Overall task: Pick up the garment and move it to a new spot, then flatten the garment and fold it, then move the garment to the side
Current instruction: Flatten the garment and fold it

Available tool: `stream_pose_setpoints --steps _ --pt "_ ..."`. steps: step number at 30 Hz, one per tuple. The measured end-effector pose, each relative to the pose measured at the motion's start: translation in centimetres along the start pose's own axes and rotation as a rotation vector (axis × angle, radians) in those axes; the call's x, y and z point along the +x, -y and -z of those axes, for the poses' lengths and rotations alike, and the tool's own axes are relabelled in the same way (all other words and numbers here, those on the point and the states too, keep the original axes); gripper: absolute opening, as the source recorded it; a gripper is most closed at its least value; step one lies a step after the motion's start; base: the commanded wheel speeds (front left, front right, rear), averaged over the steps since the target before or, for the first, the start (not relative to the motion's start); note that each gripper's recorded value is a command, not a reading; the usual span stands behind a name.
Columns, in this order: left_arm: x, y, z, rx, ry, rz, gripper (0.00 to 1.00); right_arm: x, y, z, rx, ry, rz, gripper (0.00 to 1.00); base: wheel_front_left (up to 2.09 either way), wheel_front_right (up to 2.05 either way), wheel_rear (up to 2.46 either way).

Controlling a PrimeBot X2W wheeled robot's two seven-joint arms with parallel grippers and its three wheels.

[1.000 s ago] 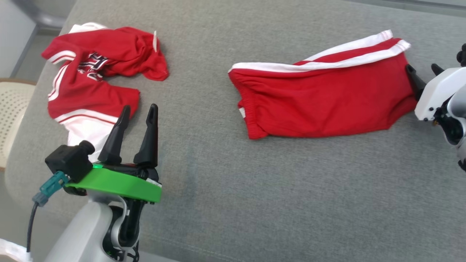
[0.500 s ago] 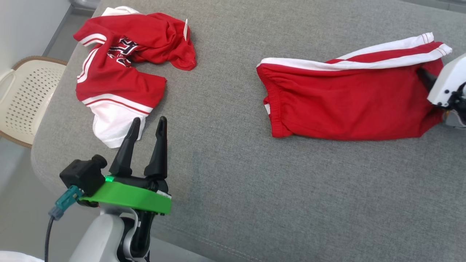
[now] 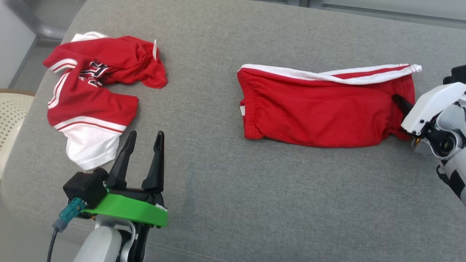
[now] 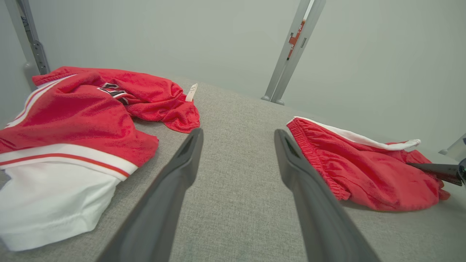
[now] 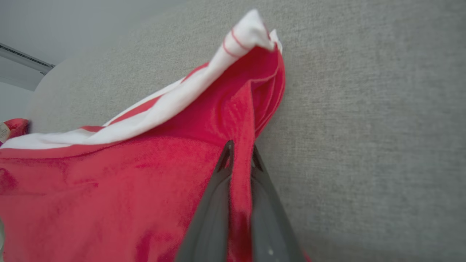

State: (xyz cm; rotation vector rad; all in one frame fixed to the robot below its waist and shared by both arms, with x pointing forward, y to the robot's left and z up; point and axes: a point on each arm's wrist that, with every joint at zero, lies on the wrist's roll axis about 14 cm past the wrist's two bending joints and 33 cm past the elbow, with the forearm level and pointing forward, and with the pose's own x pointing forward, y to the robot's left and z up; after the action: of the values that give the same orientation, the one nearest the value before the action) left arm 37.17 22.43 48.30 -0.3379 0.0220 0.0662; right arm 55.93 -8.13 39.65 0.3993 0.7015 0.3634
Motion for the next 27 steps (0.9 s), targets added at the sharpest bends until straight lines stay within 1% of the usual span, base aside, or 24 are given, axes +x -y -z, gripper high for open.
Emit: stream_pose_setpoints --steps 5,12,16,19,21,23,27 --pt "0.1 1.5 -0.1 -0.006 0.014 0.045 1.00 -3.8 2.9 -0.6 0.026 0.062 0.056 0.00 0.00 0.00 0.00" --pt "-0.2 4.0 0.2 -0.035 0.017 0.113 1.00 -10.1 7.3 -3.5 0.013 0.209 0.159 0.00 0.00 0.00 0.00" --pt "-0.2 5.3 0.4 -0.049 0.014 0.151 1.00 -12.4 7.9 -4.1 0.000 0.242 0.178 0.00 0.00 0.00 0.00" --pt "-0.2 6.2 0.3 -0.054 0.018 0.176 1.00 -13.0 6.6 -4.7 -0.036 0.257 0.156 0.00 0.00 0.00 0.00" --pt "-0.2 6.6 0.1 -0.055 0.023 0.189 1.00 -12.9 4.7 -5.8 -0.069 0.282 0.117 0.00 0.00 0.00 0.00" --pt "-0.3 7.1 0.0 -0.056 0.026 0.204 1.00 -12.7 2.0 -7.1 -0.111 0.309 0.063 0.00 0.00 0.00 0.00" --pt "-0.6 7.2 0.0 -0.060 0.026 0.207 1.00 -11.2 -2.3 -7.4 -0.187 0.292 -0.016 0.00 0.00 0.00 0.00"
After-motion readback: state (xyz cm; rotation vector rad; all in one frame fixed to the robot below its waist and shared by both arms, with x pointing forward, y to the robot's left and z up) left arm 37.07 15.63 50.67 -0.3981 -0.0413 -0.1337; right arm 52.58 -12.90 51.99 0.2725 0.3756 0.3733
